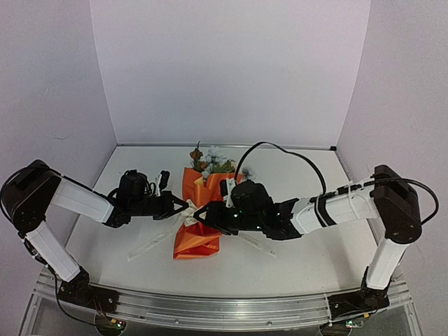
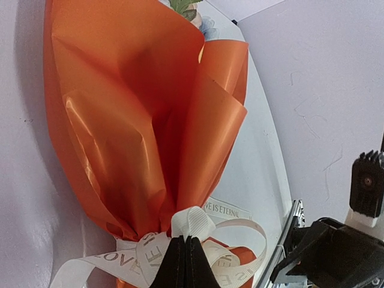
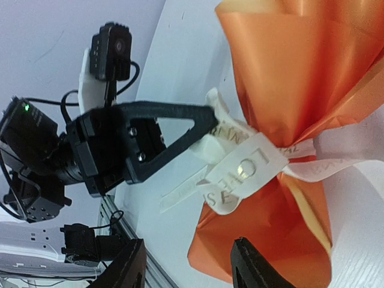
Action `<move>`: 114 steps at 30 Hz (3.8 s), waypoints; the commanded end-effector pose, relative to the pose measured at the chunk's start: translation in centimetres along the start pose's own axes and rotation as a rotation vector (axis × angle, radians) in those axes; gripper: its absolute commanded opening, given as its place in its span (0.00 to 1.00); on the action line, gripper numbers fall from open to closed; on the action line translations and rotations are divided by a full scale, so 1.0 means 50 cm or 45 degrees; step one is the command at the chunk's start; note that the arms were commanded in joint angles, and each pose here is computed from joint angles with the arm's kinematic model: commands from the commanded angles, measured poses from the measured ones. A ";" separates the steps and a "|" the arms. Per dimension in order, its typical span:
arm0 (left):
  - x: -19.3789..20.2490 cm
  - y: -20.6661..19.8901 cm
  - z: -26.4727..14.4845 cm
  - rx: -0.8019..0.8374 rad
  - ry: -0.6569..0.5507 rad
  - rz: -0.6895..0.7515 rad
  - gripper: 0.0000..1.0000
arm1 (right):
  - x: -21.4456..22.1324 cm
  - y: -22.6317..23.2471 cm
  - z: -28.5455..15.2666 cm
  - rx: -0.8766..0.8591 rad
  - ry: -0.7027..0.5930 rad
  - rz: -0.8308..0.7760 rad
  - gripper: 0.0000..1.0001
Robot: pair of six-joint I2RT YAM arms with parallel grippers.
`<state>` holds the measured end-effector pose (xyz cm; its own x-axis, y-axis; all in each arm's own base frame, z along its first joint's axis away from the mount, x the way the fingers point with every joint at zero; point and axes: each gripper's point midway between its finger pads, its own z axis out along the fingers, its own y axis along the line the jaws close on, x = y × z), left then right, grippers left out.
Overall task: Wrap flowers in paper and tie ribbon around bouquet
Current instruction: Cross the half-tied ribbon over the folded bouquet, then tie the half-tied ribbon around the folded bouquet.
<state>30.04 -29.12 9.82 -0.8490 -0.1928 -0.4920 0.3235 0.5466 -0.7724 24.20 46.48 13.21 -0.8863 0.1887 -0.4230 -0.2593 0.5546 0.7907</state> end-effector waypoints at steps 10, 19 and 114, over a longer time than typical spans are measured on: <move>-0.043 -0.053 -0.003 0.062 -0.055 0.074 0.00 | 0.020 -0.033 0.061 0.256 0.059 -0.079 0.54; -0.042 -0.056 -0.003 0.069 -0.048 0.071 0.00 | 0.012 -0.032 0.094 0.269 0.041 -0.086 0.47; -0.084 -0.021 -0.050 -0.169 -0.117 0.085 0.27 | -0.030 -0.158 -0.076 0.844 0.130 -0.512 0.00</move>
<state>31.55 -26.01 12.79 -0.7824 -0.2033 -0.5887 0.3064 0.6973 -0.6480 25.30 38.38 8.41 -0.8276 -0.1805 -0.5315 -0.3083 0.9375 0.1616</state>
